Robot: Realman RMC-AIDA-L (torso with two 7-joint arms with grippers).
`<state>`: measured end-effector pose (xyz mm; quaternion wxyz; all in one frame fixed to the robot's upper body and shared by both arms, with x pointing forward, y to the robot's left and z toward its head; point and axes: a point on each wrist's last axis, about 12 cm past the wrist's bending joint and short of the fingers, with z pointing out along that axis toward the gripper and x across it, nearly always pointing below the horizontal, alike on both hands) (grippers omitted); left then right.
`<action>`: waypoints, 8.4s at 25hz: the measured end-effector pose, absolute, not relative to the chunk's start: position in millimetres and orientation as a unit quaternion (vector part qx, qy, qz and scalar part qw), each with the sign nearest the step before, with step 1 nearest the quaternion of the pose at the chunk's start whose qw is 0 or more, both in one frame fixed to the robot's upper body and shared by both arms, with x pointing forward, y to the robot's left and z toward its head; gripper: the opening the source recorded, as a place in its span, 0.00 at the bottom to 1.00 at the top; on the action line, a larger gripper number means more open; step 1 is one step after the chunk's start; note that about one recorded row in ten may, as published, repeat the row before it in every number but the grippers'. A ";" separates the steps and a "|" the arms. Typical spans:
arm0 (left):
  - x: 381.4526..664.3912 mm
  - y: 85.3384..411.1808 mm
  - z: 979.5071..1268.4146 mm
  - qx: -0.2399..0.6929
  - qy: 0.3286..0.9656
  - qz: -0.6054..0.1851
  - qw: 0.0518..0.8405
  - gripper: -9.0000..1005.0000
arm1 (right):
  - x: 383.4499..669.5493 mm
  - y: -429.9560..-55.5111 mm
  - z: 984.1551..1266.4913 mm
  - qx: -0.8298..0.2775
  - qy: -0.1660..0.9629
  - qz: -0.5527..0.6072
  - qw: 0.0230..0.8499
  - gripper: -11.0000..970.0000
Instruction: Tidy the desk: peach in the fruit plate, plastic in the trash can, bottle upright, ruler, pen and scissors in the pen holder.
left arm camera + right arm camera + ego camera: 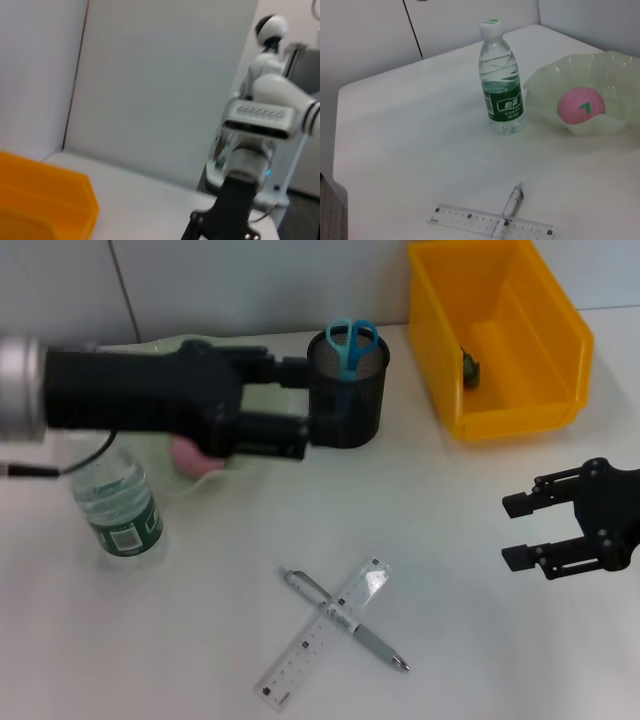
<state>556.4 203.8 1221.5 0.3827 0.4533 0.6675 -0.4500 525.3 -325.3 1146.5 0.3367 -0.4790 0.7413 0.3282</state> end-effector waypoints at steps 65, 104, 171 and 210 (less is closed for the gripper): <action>585.0 38.0 1188.9 0.455 0.867 -0.171 0.115 0.80 | 539.8 -330.8 1147.4 -0.483 0.770 0.280 0.310 0.68; 573.3 30.5 1136.2 0.457 0.862 -0.170 0.137 0.79 | 537.9 -332.1 1146.7 -0.472 0.779 0.285 0.299 0.68; 565.2 32.8 1116.0 0.469 0.858 -0.155 0.141 0.69 | 537.1 -332.4 1147.6 -0.470 0.783 0.288 0.289 0.68; 559.8 28.4 1117.7 0.493 0.845 -0.144 0.146 0.40 | 532.8 -334.3 1149.2 -0.464 0.784 0.299 0.284 0.68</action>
